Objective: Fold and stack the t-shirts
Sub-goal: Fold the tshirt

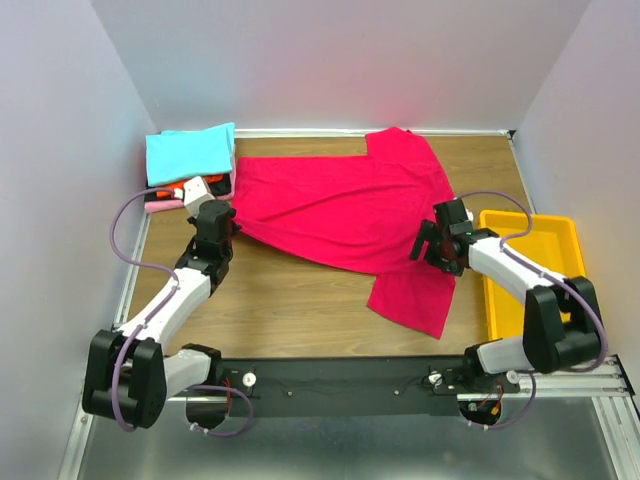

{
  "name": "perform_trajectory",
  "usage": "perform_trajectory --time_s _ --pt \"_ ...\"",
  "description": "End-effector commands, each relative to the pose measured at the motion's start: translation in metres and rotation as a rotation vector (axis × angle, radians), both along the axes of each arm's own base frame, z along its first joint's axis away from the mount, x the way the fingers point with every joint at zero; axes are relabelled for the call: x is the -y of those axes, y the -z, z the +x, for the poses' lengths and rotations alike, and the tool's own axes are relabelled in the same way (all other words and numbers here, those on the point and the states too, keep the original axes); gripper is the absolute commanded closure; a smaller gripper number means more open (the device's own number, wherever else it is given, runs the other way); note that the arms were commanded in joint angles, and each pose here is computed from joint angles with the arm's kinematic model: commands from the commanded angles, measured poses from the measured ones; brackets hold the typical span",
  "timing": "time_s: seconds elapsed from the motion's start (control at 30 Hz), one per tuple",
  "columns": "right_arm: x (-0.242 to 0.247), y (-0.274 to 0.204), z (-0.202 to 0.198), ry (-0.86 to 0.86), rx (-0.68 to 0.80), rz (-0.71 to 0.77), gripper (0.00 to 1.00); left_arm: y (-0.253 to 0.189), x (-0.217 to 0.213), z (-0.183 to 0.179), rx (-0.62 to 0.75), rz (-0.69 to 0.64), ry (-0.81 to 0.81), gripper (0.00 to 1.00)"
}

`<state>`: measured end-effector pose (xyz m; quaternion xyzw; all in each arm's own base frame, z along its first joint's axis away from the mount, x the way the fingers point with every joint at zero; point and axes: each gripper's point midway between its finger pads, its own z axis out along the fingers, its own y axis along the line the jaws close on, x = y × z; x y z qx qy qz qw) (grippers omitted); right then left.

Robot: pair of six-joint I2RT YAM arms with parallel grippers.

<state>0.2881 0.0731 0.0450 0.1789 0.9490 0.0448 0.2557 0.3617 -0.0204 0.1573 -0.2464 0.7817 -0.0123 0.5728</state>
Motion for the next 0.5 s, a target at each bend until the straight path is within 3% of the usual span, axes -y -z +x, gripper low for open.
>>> perform_trajectory --time_s 0.0,0.47 --pt "0.008 0.022 -0.010 0.034 -0.103 -0.059 0.06 0.001 0.003 0.008 0.007 0.010 0.018 1.00" --pt "-0.005 0.036 0.040 0.012 -0.090 -0.056 0.05 0.007 -0.005 0.030 -0.030 0.040 -0.024 1.00"
